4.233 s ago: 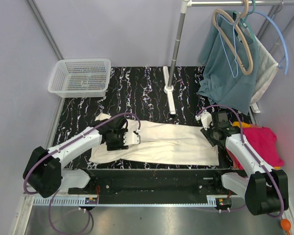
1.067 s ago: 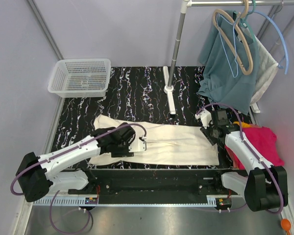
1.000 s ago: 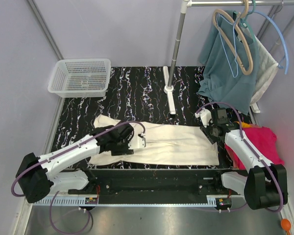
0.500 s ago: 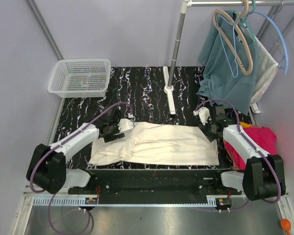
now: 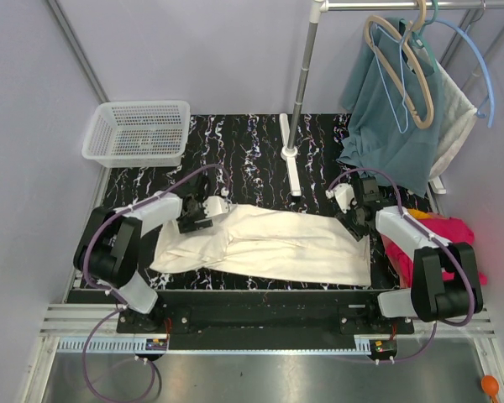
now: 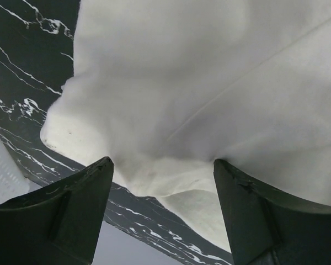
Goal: Fold and stack the t-shirts
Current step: Fold the tshirt
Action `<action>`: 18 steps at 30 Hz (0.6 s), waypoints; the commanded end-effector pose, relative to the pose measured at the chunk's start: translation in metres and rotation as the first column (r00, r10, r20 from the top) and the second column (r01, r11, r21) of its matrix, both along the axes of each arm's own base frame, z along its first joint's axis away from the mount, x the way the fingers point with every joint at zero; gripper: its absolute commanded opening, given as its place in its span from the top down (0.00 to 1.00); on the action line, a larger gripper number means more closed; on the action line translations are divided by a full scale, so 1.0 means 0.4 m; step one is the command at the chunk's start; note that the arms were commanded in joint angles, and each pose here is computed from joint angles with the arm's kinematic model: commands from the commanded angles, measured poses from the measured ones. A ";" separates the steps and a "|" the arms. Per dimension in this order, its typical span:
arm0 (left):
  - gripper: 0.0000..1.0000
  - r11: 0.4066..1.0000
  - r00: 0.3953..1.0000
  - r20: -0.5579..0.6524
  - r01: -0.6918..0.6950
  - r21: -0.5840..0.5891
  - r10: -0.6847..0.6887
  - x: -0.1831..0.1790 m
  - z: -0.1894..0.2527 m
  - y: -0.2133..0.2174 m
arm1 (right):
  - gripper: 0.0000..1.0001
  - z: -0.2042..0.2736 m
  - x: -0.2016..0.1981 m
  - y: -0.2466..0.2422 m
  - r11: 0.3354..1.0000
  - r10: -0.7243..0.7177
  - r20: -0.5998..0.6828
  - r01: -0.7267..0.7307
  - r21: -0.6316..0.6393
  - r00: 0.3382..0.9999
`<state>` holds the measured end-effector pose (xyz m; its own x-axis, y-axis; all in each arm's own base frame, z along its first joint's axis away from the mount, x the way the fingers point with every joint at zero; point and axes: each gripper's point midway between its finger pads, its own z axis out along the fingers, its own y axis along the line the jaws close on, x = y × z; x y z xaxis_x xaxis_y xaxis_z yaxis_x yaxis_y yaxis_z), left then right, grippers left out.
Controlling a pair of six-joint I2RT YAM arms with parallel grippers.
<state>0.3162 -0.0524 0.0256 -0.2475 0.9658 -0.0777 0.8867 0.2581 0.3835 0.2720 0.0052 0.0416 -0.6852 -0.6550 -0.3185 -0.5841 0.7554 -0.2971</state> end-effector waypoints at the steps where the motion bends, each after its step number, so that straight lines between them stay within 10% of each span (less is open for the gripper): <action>1: 0.21 1.000 1.000 -0.009 0.007 0.012 -0.007 0.050 -0.039 -0.004 | 0.46 -0.024 0.039 0.012 0.998 0.060 0.027 -0.059 -0.013 0.998; 18: 0.21 0.999 0.998 0.058 0.035 -0.003 -0.035 0.254 0.003 -0.104 | 0.47 -0.012 -0.035 0.068 0.971 0.237 0.017 -0.237 -0.020 0.971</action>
<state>0.3958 -0.0724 0.0300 -0.2416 0.9686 -0.0587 0.8704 0.2431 0.4282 0.2679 0.0168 0.0257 -0.5871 -0.7522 -0.2992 -0.6787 0.6588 -0.3245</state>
